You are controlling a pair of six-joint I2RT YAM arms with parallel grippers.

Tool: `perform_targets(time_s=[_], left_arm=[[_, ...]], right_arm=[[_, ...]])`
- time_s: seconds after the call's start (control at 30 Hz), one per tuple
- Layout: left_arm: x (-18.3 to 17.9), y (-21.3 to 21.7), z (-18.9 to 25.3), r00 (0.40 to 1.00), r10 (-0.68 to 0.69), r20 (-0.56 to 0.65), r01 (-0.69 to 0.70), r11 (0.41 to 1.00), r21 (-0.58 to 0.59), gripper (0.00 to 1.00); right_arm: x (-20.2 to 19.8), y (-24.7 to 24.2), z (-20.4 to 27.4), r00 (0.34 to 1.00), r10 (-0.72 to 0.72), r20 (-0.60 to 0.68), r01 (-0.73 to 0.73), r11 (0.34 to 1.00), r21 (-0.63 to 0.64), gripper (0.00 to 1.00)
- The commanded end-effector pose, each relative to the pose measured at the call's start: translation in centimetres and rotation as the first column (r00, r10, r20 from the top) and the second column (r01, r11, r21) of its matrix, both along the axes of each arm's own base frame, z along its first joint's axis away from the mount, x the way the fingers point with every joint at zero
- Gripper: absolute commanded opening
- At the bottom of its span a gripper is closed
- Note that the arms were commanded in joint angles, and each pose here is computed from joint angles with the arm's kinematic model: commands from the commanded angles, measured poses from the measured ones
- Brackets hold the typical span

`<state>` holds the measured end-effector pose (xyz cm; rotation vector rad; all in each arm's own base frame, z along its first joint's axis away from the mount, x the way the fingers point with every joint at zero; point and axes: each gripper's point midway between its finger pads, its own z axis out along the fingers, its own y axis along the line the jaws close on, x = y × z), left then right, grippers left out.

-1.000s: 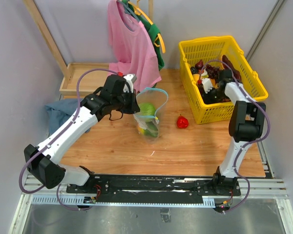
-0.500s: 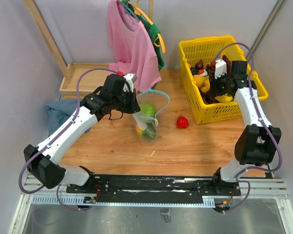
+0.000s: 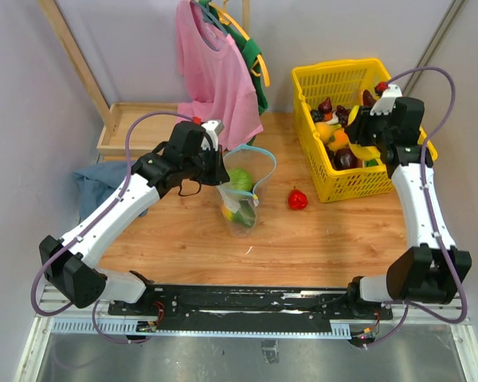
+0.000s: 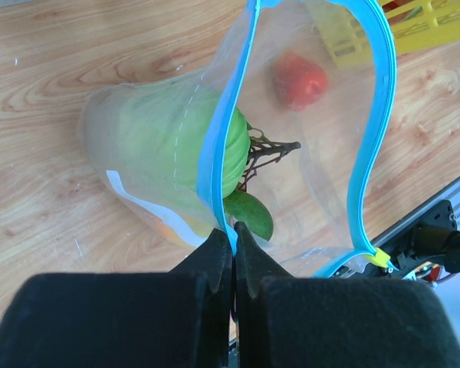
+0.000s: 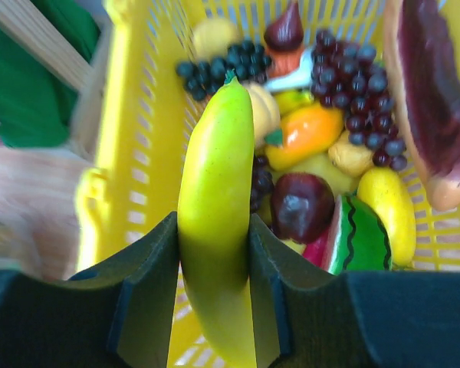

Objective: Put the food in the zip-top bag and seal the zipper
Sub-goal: Pick up the fake fruit from the bin, then place the fake fruit in the zipper food storage bag.

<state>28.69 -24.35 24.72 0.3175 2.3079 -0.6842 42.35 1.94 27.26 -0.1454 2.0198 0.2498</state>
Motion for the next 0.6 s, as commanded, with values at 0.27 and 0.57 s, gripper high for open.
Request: perform_targets(time_s=[0.27, 0.57], left_arm=[[0.4, -0.7, 0.7, 1.0, 0.009, 0.025, -0.008, 0.999, -0.047, 0.0], [0.2, -0.6, 0.9, 1.0, 0.008, 0.026, -0.007, 0.998, -0.057, 0.0]], right_arm=[[-4.4, 10.2, 9.7, 0.968, -0.033, 0.247, -0.046, 0.95, 0.308, 0.01], [-8.4, 19.5, 13.2, 0.936, 0.102, 0.336, -0.269, 0.824, 0.499, 0.01]])
